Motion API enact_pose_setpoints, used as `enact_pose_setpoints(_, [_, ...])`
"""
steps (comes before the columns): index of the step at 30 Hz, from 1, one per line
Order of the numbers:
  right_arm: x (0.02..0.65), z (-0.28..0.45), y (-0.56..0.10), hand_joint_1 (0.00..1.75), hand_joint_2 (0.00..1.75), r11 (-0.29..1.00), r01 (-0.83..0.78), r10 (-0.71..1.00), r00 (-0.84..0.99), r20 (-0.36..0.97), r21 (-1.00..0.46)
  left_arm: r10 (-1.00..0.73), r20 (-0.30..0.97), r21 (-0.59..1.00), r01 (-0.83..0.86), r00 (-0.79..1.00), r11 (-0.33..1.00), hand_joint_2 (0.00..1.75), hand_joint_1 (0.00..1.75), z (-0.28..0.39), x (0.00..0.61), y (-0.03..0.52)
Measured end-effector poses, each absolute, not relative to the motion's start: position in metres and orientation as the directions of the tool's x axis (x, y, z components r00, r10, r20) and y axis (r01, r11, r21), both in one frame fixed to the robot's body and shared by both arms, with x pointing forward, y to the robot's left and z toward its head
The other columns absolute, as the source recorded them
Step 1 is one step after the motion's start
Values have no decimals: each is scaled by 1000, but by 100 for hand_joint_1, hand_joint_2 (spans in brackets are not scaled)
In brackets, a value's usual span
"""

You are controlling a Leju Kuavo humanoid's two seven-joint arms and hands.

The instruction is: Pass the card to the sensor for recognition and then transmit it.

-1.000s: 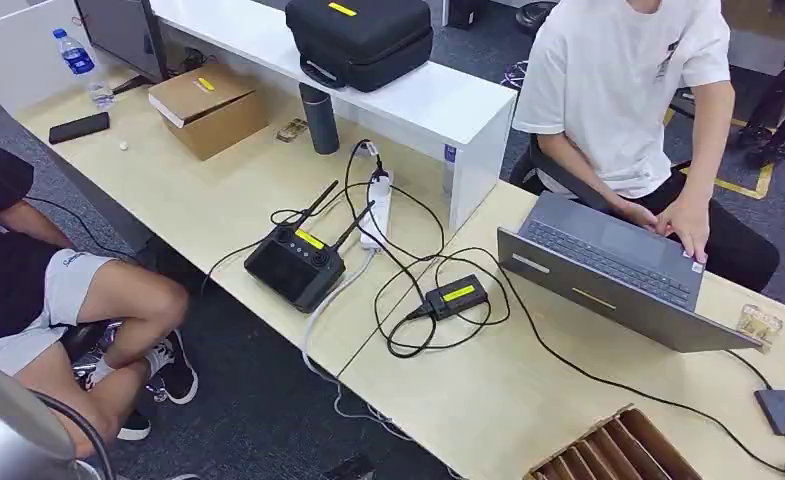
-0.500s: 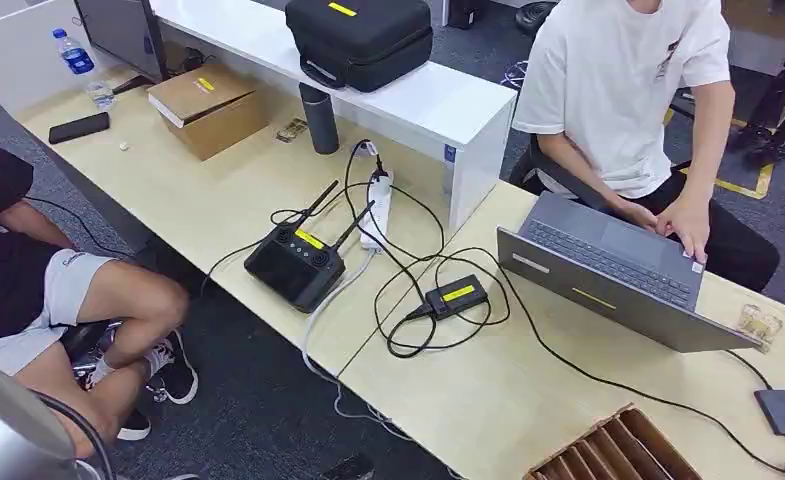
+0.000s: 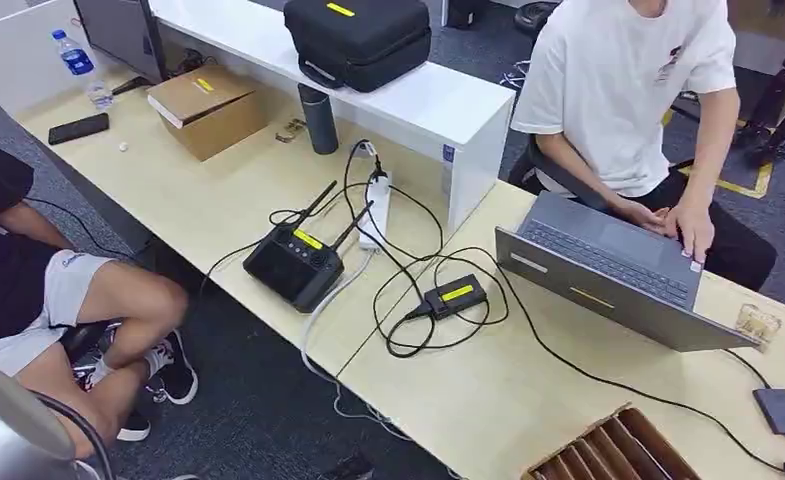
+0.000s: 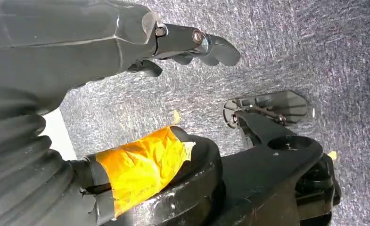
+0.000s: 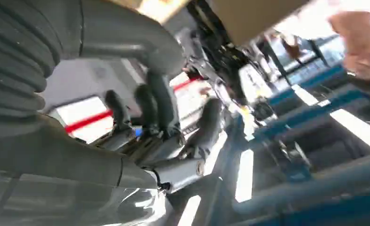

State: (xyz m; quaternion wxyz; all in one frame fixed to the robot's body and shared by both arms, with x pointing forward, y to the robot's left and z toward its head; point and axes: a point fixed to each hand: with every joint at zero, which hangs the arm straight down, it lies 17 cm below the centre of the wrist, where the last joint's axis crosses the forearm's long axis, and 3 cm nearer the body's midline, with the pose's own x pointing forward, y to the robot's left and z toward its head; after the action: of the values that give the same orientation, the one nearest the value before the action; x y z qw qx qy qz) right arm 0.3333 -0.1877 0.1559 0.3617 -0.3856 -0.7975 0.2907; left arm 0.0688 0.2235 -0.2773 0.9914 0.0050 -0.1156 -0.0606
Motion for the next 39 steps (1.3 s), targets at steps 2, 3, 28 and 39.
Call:
enact_pose_setpoints(2, [342,141,-197,0,175,447,364,880,-346,327,-817,-124,226,21,122,966,992,175,0,-277,68,223])
enact_pose_setpoints(3, [347,129,-211,0,175,416,333,904,-255,345,-846,-126,224,16,125,966,992,175,0,-277,67,222])
enact_pose_setpoints(28, [341,101,-224,0,175,149,109,954,-276,114,-983,-117,217,16,116,969,993,175,0,-278,67,227])
enact_pose_setpoints(39, [329,153,-213,0,175,214,259,938,-322,125,-942,-101,216,21,98,971,995,175,0,-278,67,229])
